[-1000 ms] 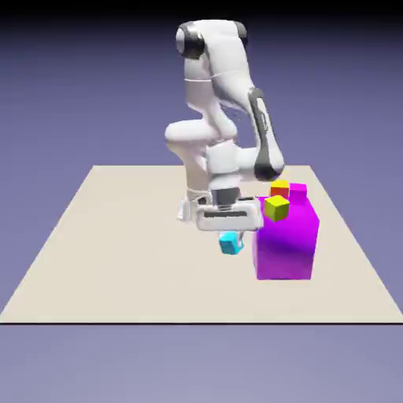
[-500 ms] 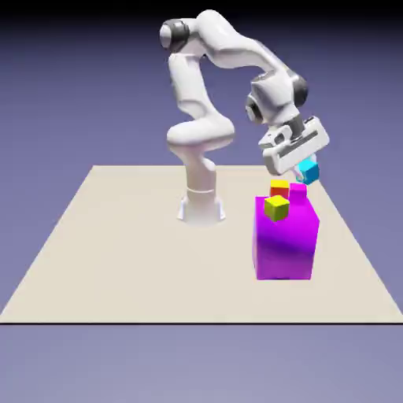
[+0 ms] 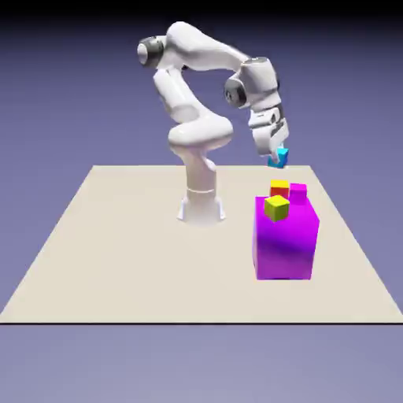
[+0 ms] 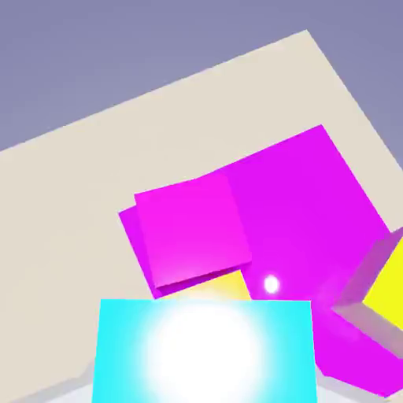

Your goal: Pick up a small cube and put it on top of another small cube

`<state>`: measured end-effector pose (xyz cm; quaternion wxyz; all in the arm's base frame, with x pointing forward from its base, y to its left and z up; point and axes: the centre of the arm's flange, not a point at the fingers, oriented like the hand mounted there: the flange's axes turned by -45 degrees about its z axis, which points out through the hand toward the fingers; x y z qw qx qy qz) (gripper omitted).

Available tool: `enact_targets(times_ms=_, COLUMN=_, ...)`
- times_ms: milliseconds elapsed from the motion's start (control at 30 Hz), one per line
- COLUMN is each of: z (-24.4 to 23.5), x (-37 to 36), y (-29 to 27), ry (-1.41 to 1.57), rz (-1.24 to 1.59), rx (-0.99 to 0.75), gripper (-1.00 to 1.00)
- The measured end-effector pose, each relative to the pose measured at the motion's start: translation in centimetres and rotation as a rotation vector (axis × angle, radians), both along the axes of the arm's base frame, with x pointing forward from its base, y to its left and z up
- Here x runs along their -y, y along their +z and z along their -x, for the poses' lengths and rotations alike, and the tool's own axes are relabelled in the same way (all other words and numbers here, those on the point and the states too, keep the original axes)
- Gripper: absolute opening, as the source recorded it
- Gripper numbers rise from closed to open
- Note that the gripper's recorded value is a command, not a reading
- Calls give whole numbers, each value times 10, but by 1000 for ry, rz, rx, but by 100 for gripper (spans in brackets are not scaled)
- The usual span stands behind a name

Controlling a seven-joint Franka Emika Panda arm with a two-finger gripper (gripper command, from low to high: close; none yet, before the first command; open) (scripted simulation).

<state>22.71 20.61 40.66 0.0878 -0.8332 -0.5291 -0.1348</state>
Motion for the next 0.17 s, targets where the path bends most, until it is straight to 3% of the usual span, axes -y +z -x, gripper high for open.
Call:
enact_targets(times_ms=33, z=-1, x=-2, y=-11, ry=-1, rz=1, rx=1, gripper=-100)
enact_targets(times_ms=67, z=-1, x=-3, y=-22, ry=-1, rz=2, rx=2, gripper=100)
enact_targets(times_ms=167, z=-1, x=-2, y=-10, ry=-1, rz=2, rx=2, gripper=100)
